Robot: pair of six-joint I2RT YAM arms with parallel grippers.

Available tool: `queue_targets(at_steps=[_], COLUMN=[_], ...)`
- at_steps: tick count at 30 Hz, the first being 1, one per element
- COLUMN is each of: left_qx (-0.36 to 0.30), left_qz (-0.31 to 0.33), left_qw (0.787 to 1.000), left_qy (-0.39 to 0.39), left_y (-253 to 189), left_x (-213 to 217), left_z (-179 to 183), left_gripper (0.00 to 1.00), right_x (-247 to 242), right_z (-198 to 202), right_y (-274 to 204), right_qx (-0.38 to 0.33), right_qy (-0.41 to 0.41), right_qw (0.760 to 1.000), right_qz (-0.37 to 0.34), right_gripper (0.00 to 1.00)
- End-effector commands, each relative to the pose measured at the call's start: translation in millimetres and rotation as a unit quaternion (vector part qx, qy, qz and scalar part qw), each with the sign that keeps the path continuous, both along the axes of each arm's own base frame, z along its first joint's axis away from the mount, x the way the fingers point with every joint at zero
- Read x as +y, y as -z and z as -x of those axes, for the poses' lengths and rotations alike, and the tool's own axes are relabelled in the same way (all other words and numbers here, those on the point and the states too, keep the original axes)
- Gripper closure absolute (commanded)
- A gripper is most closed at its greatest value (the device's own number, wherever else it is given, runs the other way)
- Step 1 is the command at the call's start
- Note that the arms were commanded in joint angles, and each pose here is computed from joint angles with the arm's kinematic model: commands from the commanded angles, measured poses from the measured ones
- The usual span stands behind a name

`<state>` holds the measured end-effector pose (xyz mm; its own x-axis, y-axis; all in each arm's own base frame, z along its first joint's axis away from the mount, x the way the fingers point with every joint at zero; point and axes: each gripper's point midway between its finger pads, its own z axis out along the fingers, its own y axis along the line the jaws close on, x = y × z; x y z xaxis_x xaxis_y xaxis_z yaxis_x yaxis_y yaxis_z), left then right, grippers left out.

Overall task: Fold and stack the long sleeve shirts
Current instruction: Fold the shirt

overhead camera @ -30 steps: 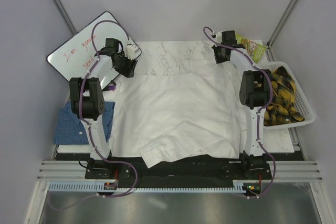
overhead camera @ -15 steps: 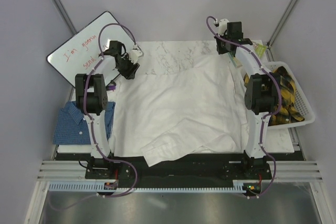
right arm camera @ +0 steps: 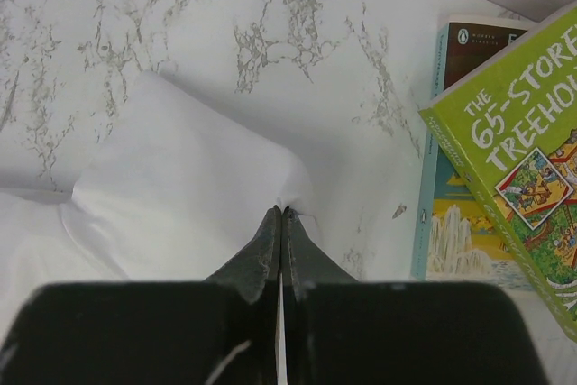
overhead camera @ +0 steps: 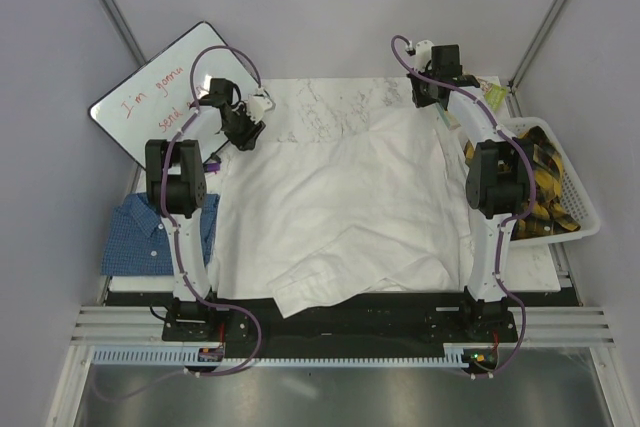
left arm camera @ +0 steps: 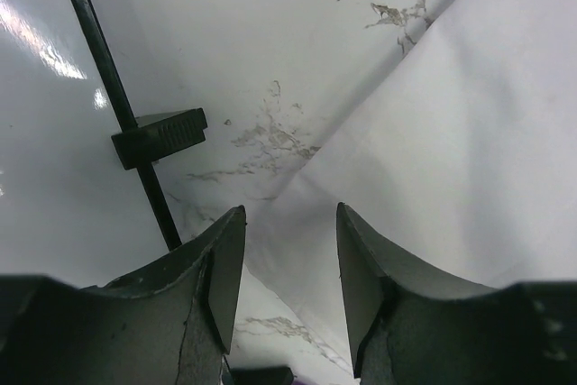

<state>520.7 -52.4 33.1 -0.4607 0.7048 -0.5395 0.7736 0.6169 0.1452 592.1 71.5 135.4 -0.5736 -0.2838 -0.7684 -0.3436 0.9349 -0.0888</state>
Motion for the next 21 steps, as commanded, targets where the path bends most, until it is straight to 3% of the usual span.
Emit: queue_targets(at_steps=[1, 7, 12, 16, 21], left_qx=[-0.027, -0.013, 0.01, 0.0, -0.024], left_qz=[-0.015, -0.012, 0.001, 0.012, 0.027], left_qw=[0.999, 0.999, 0.999, 0.999, 0.999], left_qy=[0.021, 0.032, 0.042, 0.038, 0.041], left_y=[2, 13, 19, 5, -27], left_x=[0, -2, -7, -10, -15], left_z=[-19, -13, -2, -3, 1], left_gripper=[0.49, 0.55, 0.7, 0.77, 0.93], right_x=[3, 0, 1, 2, 3], right_z=[-2, -2, -1, -1, 2], right_y=[-14, -12, -10, -17, -41], right_qx=[-0.017, -0.017, -0.015, -0.02, -0.04], right_qy=[-0.012, -0.013, -0.015, -0.018, -0.022], right_qw=[1.0, 1.0, 1.0, 1.0, 0.999], right_qz=[-0.005, 0.002, 0.003, 0.002, -0.004], right_gripper=[1.0, 1.0, 1.0, 1.0, 1.0])
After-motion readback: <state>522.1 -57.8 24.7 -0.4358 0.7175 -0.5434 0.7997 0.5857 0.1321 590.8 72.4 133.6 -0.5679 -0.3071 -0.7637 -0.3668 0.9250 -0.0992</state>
